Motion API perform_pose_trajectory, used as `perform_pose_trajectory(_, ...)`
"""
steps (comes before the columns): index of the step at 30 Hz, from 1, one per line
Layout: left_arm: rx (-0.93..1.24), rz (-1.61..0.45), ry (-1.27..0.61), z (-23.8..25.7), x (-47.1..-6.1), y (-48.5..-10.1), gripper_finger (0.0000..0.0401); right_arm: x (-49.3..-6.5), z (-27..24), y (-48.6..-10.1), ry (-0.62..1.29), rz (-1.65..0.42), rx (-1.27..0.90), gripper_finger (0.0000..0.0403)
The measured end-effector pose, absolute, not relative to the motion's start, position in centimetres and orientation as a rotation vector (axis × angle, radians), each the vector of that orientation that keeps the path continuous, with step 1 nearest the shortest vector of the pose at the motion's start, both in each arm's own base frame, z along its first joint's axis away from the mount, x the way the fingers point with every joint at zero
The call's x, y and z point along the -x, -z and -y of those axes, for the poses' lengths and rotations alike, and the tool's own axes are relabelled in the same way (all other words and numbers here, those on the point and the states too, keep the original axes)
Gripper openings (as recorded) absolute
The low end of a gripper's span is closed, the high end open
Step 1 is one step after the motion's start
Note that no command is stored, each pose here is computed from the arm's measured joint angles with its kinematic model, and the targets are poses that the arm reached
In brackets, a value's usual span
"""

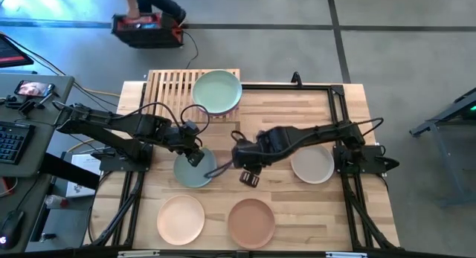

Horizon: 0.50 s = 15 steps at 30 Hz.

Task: Place and stack plates onto a shelf
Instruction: Put the blue plate on the shelf

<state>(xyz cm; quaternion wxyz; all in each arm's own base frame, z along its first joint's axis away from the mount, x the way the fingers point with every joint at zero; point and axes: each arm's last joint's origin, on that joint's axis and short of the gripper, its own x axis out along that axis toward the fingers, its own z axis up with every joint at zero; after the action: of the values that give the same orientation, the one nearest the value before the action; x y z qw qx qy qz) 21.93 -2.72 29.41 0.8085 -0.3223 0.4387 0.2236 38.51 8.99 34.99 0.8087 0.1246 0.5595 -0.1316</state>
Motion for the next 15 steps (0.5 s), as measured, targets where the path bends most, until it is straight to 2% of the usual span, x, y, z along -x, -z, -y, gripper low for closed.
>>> perform_pose_trajectory(15,0.717,-1.104,-0.564,4.5,-20.0,-28.6,0.0097,-37.2,-13.5,-35.0,0.333,-1.155,-0.327,0.0107)
